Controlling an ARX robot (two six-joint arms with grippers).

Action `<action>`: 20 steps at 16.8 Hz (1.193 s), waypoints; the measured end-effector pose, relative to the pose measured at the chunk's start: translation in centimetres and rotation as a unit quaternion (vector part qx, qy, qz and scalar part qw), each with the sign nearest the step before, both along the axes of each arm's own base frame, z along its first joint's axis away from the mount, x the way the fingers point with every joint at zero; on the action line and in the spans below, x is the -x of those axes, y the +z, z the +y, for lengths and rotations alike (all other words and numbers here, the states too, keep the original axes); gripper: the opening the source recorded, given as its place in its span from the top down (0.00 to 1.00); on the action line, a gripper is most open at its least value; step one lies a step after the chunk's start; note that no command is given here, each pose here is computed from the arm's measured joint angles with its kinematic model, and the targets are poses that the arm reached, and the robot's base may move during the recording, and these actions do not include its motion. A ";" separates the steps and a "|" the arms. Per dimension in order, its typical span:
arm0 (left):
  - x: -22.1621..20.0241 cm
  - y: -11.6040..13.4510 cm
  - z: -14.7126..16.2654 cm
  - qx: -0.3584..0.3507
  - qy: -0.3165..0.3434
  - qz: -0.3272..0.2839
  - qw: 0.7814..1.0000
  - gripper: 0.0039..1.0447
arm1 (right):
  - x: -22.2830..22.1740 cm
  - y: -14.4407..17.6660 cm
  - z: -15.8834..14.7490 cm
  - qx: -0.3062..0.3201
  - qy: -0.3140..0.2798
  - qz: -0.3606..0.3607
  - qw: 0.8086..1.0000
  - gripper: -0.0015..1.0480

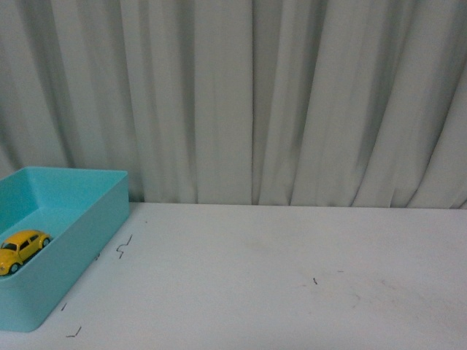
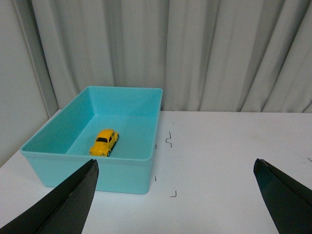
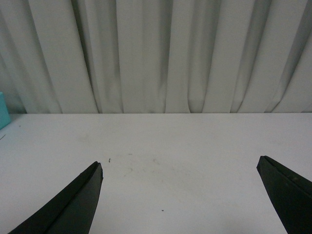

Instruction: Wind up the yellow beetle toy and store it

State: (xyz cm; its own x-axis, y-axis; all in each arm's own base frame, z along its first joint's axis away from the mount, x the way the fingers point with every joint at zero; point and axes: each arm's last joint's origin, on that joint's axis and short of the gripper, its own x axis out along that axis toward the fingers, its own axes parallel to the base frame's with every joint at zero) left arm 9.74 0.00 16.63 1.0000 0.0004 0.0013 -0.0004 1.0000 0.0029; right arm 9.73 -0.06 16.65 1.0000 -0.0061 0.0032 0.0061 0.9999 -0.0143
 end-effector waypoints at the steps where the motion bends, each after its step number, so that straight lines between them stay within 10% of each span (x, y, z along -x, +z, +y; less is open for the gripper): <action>1: 0.0 0.0 0.0 0.000 0.000 0.000 1.000 0.06 | 0.0 0.0 0.0 0.000 0.000 0.000 1.000 0.06; 20: 0.0 0.0 0.0 0.000 0.000 0.000 1.000 0.06 | 0.0 0.0 0.0 0.000 0.000 0.000 1.000 0.06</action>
State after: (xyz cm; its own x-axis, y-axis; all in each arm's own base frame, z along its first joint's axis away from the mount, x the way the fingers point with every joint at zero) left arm 9.74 0.00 16.63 1.0000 0.0004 0.0010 -0.0004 1.0000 0.0029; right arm 9.72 -0.06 16.66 1.0000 -0.0061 0.0040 0.0062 0.9999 -0.0143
